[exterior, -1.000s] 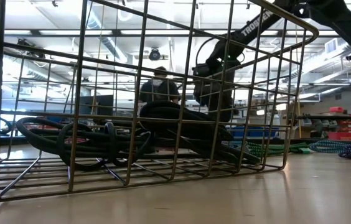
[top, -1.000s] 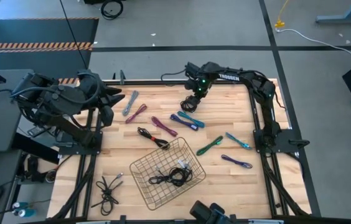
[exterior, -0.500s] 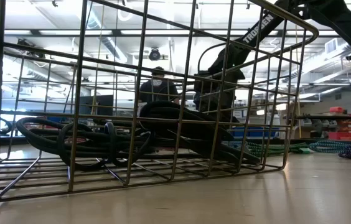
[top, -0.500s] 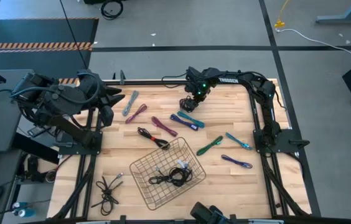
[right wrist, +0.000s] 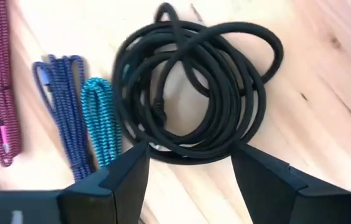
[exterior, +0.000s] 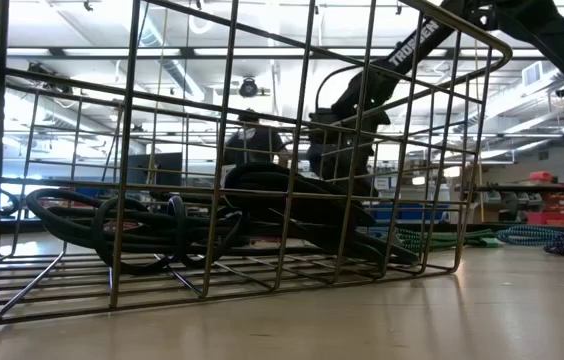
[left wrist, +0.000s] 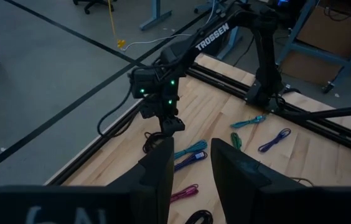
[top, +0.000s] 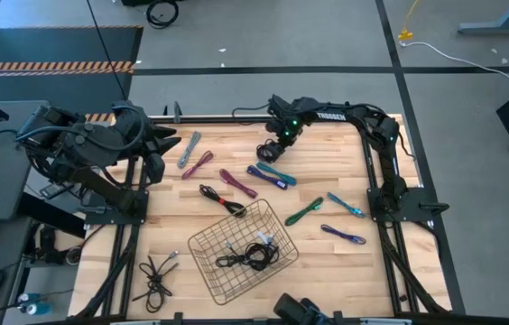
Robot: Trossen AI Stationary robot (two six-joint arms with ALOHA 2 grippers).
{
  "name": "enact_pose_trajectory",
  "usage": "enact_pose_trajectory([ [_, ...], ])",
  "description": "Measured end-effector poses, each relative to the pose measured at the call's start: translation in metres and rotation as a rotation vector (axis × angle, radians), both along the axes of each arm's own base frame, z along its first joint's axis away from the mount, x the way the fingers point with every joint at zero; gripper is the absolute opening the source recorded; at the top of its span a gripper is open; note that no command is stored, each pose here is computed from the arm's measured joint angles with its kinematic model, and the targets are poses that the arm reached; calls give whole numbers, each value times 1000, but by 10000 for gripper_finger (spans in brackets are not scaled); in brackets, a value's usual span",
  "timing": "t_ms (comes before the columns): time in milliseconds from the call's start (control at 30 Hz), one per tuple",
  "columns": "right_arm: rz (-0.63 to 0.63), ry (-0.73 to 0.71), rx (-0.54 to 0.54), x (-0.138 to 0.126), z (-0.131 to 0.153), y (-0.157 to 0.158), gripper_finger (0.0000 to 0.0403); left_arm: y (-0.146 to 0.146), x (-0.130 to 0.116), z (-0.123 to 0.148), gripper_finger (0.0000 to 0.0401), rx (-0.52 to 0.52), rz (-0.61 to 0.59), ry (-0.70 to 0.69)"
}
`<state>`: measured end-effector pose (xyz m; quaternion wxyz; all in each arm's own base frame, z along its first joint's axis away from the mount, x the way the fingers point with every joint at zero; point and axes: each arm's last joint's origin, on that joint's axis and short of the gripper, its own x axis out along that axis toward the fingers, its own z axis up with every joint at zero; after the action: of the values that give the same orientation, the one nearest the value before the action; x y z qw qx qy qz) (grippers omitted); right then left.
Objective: Pick and place USB-C Cables
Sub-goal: Put the black charger cable into the wire basket
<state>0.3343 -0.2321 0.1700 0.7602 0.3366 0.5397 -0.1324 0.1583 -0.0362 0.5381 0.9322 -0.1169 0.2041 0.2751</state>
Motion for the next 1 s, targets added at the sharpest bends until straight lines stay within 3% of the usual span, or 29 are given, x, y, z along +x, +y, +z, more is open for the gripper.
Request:
enact_pose_trajectory([
  [400,73,75,-19,-1,19,1,233,0,0,0,112,-1,0,0],
  [633,52,26,-55,5,20,-2,233,0,0,0,112,-1,1,-1],
  [1000,22,42,-15,0,3,3,233,0,0,0,112,-1,1,-1],
])
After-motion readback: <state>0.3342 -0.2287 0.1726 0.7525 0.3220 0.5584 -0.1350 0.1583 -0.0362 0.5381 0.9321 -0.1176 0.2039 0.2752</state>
